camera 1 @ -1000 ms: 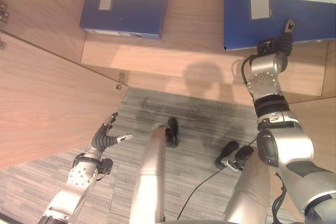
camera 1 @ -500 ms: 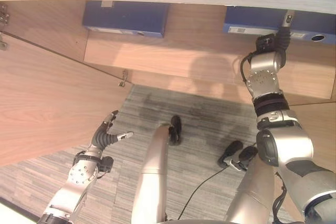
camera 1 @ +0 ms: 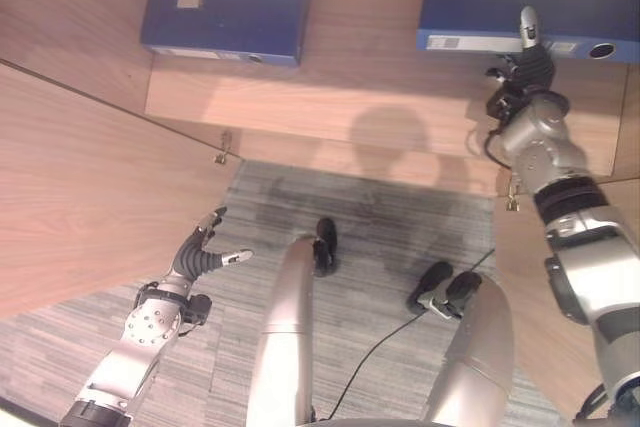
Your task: Put the empty folder in the office cabinet
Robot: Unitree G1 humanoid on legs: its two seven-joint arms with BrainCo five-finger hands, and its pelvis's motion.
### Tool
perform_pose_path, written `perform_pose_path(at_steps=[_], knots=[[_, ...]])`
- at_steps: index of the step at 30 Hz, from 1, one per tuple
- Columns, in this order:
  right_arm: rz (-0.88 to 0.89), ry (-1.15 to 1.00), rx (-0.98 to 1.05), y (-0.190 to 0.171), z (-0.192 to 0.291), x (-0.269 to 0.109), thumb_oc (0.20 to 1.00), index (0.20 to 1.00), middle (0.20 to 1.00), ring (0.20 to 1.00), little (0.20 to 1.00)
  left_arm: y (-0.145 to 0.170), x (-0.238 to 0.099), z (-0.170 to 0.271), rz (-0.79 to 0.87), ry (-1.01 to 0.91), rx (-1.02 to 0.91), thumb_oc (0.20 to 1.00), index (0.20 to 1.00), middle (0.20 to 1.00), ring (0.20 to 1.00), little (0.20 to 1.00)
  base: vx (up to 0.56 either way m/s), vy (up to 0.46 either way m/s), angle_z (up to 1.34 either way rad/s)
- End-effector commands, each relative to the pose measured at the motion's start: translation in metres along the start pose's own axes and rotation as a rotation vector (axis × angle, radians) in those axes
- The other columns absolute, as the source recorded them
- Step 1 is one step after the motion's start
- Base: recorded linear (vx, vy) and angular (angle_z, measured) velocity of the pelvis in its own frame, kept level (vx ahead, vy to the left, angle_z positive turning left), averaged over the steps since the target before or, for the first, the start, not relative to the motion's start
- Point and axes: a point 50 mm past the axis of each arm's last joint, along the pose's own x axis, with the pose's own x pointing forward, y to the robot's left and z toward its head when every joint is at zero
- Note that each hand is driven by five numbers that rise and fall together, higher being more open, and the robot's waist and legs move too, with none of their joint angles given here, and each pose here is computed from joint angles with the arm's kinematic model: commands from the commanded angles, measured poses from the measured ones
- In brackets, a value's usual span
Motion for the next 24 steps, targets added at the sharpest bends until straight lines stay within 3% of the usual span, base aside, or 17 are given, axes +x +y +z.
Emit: perform_pose_path(at_steps=[1, 7, 11, 15, 18, 24], knots=[[0.039, -0.043, -0.102, -0.009, 0.020, 0.002, 1.000, 1.000, 1.000, 1.000, 1.000, 0.015, -0.005, 0.019, 0.022, -0.096, 0.061, 1.000, 1.000, 1.000, 1.000, 1.000, -0.03, -0.021, -0.07], [0.188, -0.084, -0.087, 0.007, 0.019, -0.008, 1.000, 1.000, 1.000, 1.000, 1.000, 0.017, -0.004, 0.022, 0.020, -0.106, 0.082, 1.000, 1.000, 1.000, 1.000, 1.000, -0.01, -0.010, -0.04], [0.268, -0.101, -0.205, 0.007, 0.021, -0.015, 1.000, 1.000, 1.000, 1.000, 1.000, 0.018, -0.006, 0.021, 0.012, -0.108, 0.097, 1.000, 1.000, 1.000, 1.000, 1.000, 0.00, -0.003, -0.01], [0.343, -0.098, -0.539, 0.001, 0.030, -0.017, 1.000, 1.000, 1.000, 1.000, 1.000, 0.021, -0.009, 0.021, 0.003, -0.111, 0.121, 1.000, 1.000, 1.000, 1.000, 1.000, 0.00, 0.000, 0.00], [0.491, -0.058, -0.948, 0.006, 0.031, -0.023, 1.000, 1.000, 1.000, 1.000, 1.000, 0.022, -0.013, 0.022, -0.039, -0.110, 0.180, 1.000, 1.000, 1.000, 1.000, 1.000, 0.00, 0.000, 0.00], [0.599, 0.032, -1.292, 0.024, 0.022, -0.021, 1.000, 1.000, 1.000, 1.000, 1.000, 0.022, -0.008, 0.034, -0.075, -0.139, 0.249, 1.000, 1.000, 1.000, 1.000, 1.000, -0.02, -0.026, 0.02]])
